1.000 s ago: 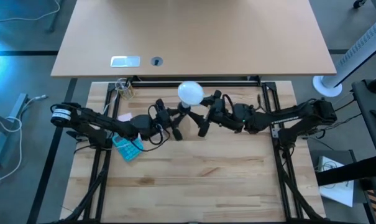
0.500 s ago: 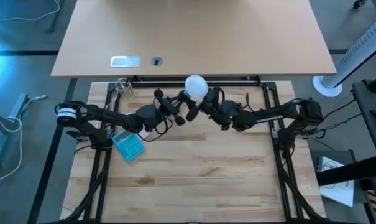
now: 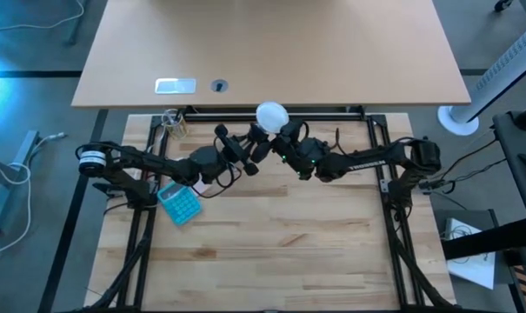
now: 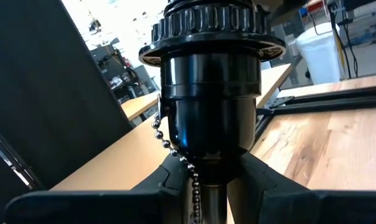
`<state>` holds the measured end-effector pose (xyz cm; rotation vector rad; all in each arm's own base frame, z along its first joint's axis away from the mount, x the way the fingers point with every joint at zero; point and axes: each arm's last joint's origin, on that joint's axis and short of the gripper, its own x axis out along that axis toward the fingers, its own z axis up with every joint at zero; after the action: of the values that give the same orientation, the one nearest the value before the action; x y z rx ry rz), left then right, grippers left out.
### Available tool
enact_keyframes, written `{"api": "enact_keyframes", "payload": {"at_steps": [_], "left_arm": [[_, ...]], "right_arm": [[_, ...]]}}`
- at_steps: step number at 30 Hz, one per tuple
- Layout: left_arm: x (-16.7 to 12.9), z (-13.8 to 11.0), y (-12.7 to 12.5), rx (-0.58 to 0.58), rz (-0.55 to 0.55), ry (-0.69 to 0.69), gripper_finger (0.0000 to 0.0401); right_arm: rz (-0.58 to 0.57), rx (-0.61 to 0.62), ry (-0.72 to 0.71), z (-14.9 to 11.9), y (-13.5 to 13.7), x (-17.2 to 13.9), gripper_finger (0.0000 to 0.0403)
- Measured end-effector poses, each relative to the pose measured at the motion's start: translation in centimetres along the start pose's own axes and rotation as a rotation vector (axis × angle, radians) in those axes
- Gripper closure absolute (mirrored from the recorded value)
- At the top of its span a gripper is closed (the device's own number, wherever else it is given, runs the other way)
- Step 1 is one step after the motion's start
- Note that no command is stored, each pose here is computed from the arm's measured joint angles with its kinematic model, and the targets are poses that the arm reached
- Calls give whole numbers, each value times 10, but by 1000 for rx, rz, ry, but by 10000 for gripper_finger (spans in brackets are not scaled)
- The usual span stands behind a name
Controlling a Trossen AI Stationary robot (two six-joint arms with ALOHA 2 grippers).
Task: Screw lightbulb
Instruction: Remove the lightbulb from the lamp
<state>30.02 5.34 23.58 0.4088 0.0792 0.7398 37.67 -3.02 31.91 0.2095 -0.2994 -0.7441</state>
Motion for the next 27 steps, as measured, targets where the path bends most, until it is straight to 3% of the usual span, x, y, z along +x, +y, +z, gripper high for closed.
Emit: {"api": "enact_keyframes", "payload": {"at_steps": [8,18,21,27], "left_arm": [[2,2,5,-48,17,-20,338],[2,3,10,-108,-61,-33,339],[2,2,10,-103,-69,-17,339],[-4,6,10,-139,-218,2,339]], "right_arm": [[-28,2,-4,1,-1,0,209],[13,-6,6,2,-1,0,273],[17,-21,20,3,-1,-1,274],[67,-77,102,8,-2,-7,274]]}}
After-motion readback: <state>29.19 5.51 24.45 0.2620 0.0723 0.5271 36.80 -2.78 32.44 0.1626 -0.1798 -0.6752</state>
